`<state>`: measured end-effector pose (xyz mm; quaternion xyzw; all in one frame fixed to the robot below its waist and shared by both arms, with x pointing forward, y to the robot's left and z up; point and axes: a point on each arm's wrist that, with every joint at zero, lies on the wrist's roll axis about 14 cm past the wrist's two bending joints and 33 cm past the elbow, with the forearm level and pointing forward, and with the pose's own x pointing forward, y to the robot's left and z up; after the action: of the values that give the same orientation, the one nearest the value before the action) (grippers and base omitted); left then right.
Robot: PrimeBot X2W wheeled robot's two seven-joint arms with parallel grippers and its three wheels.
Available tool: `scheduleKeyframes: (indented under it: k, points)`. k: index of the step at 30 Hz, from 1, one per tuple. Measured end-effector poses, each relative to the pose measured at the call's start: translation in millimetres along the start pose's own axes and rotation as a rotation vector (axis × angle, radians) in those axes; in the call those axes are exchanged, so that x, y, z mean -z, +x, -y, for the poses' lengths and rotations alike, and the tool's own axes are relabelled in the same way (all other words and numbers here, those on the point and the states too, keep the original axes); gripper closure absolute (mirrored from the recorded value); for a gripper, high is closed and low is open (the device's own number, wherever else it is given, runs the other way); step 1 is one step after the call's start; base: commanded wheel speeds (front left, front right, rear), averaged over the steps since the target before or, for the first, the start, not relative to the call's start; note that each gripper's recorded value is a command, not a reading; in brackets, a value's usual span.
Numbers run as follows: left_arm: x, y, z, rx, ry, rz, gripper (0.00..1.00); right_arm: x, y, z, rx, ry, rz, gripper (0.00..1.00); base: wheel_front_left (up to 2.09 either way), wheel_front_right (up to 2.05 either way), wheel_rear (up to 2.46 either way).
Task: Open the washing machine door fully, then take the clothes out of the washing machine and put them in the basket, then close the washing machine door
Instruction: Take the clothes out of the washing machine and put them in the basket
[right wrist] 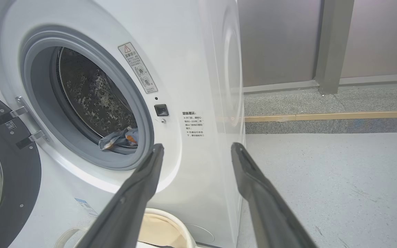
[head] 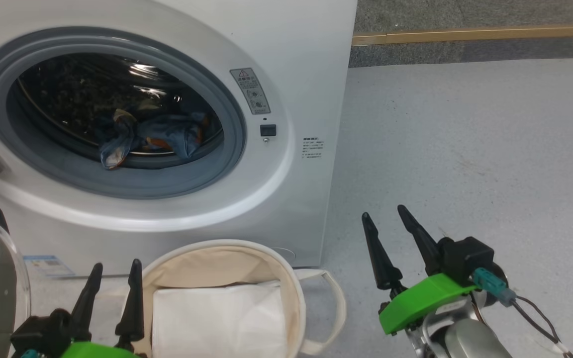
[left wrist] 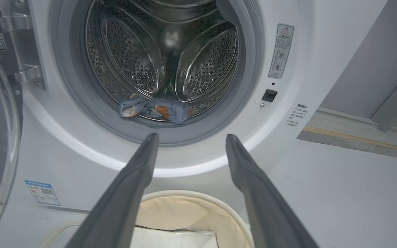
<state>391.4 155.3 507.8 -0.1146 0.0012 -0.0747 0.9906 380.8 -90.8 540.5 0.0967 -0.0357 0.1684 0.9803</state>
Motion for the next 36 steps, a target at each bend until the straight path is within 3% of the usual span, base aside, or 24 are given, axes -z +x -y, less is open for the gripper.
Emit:
scheduleKeyframes:
  k: [14,36]
  points:
    - [17.3,18.7,0.0,-0.023,-0.053,-0.031,0.0,21.8,4.8,-6.4,-0.024,0.024,-0.059,0.0,0.07,-0.07,0.0]
    - [69.8,177.9,17.4,0.037,-0.179,-0.193,0.0,41.9,29.7,5.8,-0.035,-0.001,-0.097,0.0,0.0,0.0,0.0]
